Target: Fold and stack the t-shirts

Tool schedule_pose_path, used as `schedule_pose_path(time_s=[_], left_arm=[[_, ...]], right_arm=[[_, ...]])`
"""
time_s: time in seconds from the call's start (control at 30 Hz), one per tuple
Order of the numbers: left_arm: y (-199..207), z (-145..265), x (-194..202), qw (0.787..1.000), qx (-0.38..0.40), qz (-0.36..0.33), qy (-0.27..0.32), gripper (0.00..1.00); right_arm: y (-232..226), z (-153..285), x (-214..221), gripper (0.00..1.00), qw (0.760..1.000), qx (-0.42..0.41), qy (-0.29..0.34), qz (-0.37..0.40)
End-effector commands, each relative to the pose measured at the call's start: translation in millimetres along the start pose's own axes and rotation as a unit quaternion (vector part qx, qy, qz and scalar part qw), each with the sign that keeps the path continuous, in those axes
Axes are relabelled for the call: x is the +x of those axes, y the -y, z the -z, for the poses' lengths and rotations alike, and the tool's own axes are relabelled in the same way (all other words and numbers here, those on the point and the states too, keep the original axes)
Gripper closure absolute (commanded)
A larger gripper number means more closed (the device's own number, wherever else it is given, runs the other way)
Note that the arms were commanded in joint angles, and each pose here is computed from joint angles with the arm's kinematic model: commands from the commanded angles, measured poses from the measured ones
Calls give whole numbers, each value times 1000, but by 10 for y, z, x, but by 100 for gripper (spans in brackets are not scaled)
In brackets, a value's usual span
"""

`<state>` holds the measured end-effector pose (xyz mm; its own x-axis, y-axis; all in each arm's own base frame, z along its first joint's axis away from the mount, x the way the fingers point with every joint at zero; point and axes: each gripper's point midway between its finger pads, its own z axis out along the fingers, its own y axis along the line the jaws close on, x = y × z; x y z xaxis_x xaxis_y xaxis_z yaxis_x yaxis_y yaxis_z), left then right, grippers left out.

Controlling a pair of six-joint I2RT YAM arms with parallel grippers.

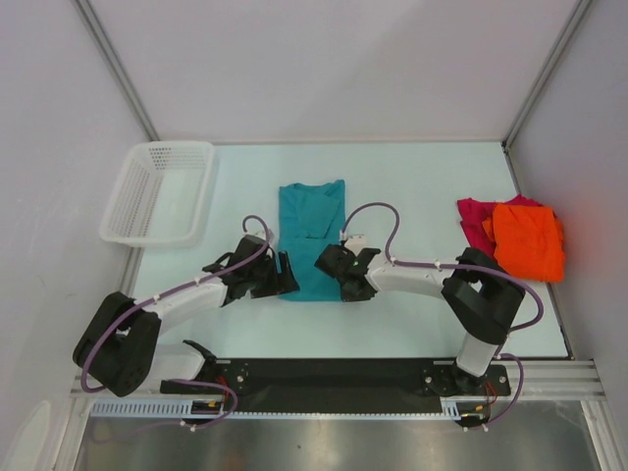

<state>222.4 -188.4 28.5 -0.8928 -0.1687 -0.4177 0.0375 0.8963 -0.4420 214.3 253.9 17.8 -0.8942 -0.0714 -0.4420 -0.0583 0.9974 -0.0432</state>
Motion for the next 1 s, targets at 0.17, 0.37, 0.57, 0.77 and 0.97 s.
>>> schedule_pose_path(time_s=[0.17, 0.37, 0.57, 0.77, 0.97], left_arm=[[5, -39, 170, 1000, 14, 3, -22, 30], [17, -71, 165, 1000, 17, 2, -23, 33], [49, -118, 190, 999, 28, 5, -30, 57], [56, -140, 193, 999, 29, 4, -33, 85], [44, -124, 184, 999, 25, 3, -30, 92]], right_arm=[[-53, -7, -140, 73, 1000, -2, 20, -17], [-39, 162, -229, 73, 999, 3, 39, -20], [-37, 340, -328, 72, 998, -4, 61, -30], [-58, 430, -380, 72, 997, -4, 69, -29], [-126, 406, -391, 72, 997, -10, 70, -26]])
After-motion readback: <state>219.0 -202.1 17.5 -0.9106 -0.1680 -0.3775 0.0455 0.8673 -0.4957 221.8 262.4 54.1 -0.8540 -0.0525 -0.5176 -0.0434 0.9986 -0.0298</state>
